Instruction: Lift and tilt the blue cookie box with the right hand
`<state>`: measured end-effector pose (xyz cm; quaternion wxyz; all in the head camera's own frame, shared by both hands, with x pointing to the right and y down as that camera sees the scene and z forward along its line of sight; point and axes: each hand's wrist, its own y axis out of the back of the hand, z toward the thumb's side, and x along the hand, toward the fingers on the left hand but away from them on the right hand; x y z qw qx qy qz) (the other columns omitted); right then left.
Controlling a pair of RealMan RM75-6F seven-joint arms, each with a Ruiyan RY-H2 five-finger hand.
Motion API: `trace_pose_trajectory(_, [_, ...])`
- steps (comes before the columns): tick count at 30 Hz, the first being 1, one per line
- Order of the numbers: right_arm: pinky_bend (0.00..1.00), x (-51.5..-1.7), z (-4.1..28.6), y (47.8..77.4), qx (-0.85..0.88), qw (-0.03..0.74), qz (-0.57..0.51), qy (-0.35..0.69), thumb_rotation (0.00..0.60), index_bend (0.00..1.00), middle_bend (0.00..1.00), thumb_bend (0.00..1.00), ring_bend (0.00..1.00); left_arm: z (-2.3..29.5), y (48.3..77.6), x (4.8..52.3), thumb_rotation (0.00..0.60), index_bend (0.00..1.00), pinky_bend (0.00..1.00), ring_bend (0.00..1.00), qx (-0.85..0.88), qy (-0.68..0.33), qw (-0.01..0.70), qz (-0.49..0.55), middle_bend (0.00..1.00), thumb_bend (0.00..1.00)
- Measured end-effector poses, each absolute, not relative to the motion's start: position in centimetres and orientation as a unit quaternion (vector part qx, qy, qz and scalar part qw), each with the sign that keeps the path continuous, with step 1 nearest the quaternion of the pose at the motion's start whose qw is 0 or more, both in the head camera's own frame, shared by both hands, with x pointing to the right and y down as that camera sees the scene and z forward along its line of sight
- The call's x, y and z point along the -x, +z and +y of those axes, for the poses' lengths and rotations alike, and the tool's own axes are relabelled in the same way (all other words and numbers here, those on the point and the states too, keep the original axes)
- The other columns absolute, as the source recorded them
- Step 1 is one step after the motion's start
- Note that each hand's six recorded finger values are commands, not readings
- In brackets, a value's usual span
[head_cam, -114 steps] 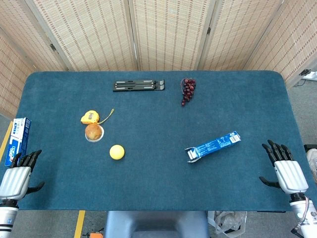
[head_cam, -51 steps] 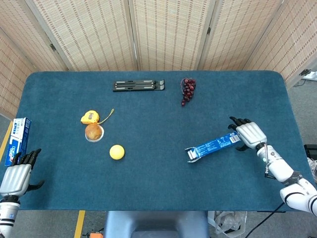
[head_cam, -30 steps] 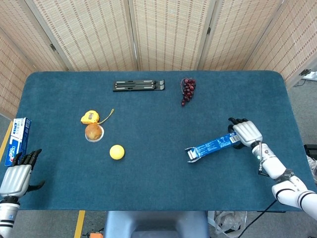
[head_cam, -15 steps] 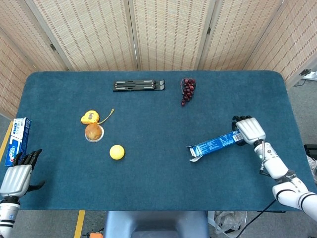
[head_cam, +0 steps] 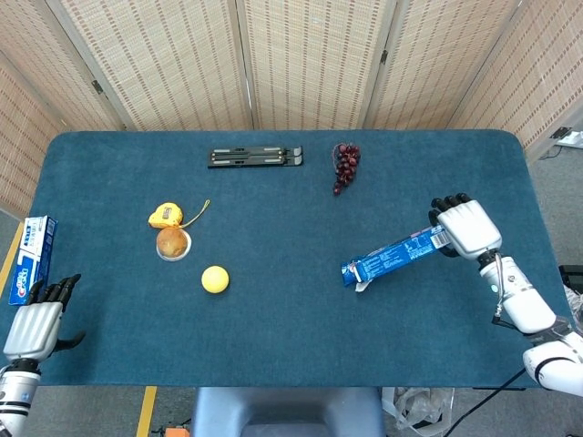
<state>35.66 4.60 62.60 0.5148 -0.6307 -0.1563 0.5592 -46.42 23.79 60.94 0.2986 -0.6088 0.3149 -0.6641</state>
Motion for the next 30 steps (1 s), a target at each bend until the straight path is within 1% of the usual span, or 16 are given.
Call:
trace_pose_trajectory(8, [0.27,-34.9,3.2,58.9,0.584,0.578,-0.098,0.562,0.600,0.58,0.32,0.22,0.30,23.7,61.5,46.4,0.600,0.00,0.00,0.18,0.607,-0.670,0.296,0.307,0.16,0.23])
trace_pose_trajectory(12, [0.27,-34.5,2.6,57.6,0.570,0.597,-0.092,0.557,0.600,0.58,0.32,0.22,0.30,23.7,61.9,46.2,0.600,0.00,0.00,0.18,0.608,-0.673,0.295,0.302,0.16,0.23])
trace_pose_trajectory(18, [0.27,-34.1,1.6,55.1,0.564,0.605,-0.121,0.549,0.600,0.59,0.33,0.22,0.30,23.7,62.2,46.1,0.600,0.00,0.00,0.18,0.607,-0.675,0.293,0.299,0.16,0.23])
trace_pose_trajectory(25, [0.27,-34.0,1.4,52.3,0.565,0.606,-0.149,0.540,0.600,0.59,0.33,0.22,0.30,23.7,62.3,46.0,0.600,0.00,0.00,0.18,0.607,-0.676,0.294,0.296,0.16,0.23])
trace_pose_trajectory(30, [0.27,-34.0,2.0,52.0,0.578,0.592,-0.152,0.540,0.600,0.59,0.33,0.22,0.30,23.7,62.6,45.9,0.600,0.00,0.00,0.18,0.609,-0.677,0.292,0.292,0.16,0.23])
